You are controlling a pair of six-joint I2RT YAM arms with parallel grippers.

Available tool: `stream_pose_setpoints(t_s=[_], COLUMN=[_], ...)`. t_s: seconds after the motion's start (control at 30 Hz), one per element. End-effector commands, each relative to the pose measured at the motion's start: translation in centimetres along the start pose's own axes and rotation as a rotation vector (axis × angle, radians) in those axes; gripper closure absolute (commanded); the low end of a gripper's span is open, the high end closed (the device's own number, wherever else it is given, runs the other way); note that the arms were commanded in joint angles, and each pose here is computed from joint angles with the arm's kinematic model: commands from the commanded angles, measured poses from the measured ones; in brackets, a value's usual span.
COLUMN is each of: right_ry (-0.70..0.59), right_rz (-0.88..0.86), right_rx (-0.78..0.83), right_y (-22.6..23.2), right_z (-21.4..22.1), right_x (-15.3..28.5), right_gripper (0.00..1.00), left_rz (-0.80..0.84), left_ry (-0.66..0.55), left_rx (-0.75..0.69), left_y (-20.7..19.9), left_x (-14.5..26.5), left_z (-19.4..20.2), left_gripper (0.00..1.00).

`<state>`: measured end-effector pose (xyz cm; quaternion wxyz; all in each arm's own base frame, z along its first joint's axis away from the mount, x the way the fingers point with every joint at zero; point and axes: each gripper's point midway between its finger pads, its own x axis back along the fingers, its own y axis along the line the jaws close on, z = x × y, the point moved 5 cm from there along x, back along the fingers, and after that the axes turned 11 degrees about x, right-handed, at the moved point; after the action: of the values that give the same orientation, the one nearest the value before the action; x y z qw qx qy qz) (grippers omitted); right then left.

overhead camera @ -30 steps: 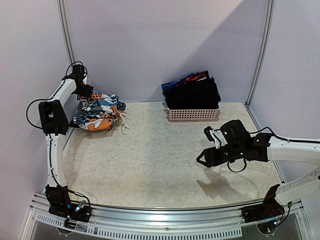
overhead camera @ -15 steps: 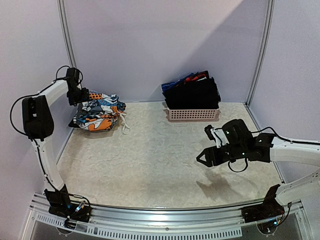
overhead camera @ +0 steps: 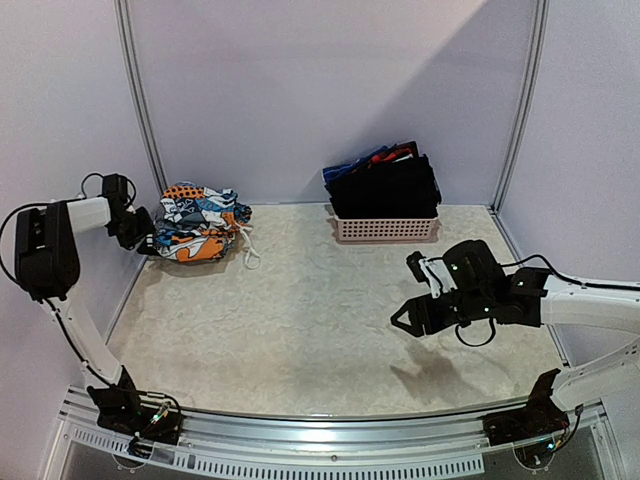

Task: Fold and stack the mixed laundry pile
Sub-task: Adjust the square-folded shorts at the corner of the board.

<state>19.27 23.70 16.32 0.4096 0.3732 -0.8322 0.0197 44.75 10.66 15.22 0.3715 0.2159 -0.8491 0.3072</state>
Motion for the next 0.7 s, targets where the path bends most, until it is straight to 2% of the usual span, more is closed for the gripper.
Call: stream_pose_setpoints(t_s=[0.0, 0.1, 0.5, 0.67], right_ry=[-0.005, 0.005, 0.014, 0.014], right_rz=[-0.007, 0.001, 0.001, 0.004], right_rx=[0.010, 0.010, 0.013, 0.016], right_y=[0.3, 0.2, 0.3, 0.3], right_z=[-0.1, 0.1, 0.3, 0.3], right_x=[-0.1, -0.3, -0.6, -0.6], right_gripper=[0.38, 0.38, 0.38, 0.38], left_rz=[0.218, 0.249, 0.177, 0.178], left_ry=[-0.011, 0.011, 0.058, 0.116], left_rx=[0.071, 0.086, 0.117, 0.116], left_y=[-1.3, -1.7, -0.1, -0.5], left_x=[-0.8, -1.4, -2.5, -3.5], left_z=[-1.0, -0.8, 1.3, 2.2], left_gripper=[0.47, 0.48, 0.49, 0.49])
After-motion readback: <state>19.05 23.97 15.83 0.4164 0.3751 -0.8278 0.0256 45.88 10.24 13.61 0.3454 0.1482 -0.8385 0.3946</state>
